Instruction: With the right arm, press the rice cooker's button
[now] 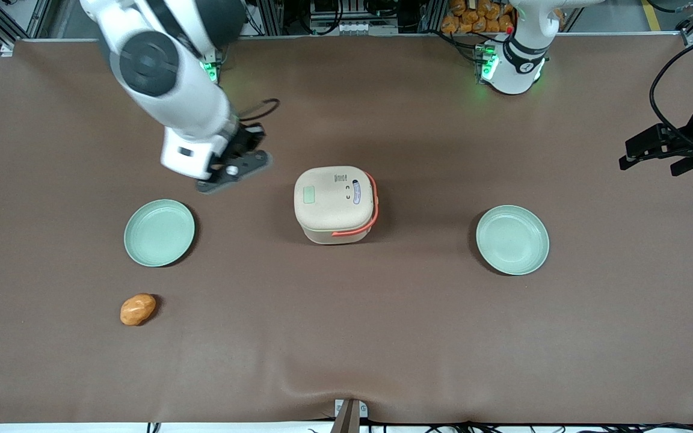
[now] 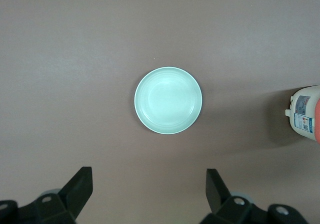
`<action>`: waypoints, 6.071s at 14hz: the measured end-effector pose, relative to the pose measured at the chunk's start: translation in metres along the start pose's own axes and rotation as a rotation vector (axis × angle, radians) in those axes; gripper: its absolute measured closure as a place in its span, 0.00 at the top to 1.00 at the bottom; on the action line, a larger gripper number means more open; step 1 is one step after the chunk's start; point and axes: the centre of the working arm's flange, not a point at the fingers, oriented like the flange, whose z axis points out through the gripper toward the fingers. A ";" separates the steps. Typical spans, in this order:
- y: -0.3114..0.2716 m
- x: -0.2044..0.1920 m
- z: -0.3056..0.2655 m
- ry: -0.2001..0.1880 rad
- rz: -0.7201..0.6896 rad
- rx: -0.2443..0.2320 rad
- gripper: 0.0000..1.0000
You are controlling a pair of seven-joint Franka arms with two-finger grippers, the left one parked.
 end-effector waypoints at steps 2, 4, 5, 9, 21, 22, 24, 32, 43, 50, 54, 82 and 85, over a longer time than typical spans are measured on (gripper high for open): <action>-0.020 0.015 0.026 -0.019 0.017 0.054 0.01; -0.031 0.030 0.050 -0.021 0.041 0.110 0.01; -0.031 0.037 0.060 -0.013 0.049 0.125 0.01; -0.037 0.059 0.101 0.015 0.062 0.130 0.01; -0.052 0.074 0.155 -0.031 0.056 0.109 0.01; -0.052 0.074 0.155 -0.031 0.056 0.109 0.01; -0.052 0.075 0.156 -0.031 0.057 0.109 0.01; -0.050 0.075 0.157 -0.020 0.065 0.117 0.01; -0.041 0.076 0.158 -0.028 0.091 0.151 0.01; -0.032 0.077 0.160 -0.041 0.132 0.199 0.01; -0.027 0.077 0.160 -0.045 0.148 0.224 0.01; 0.028 0.055 0.020 0.122 0.185 0.309 0.55; 0.051 0.040 -0.009 0.179 0.179 0.181 0.79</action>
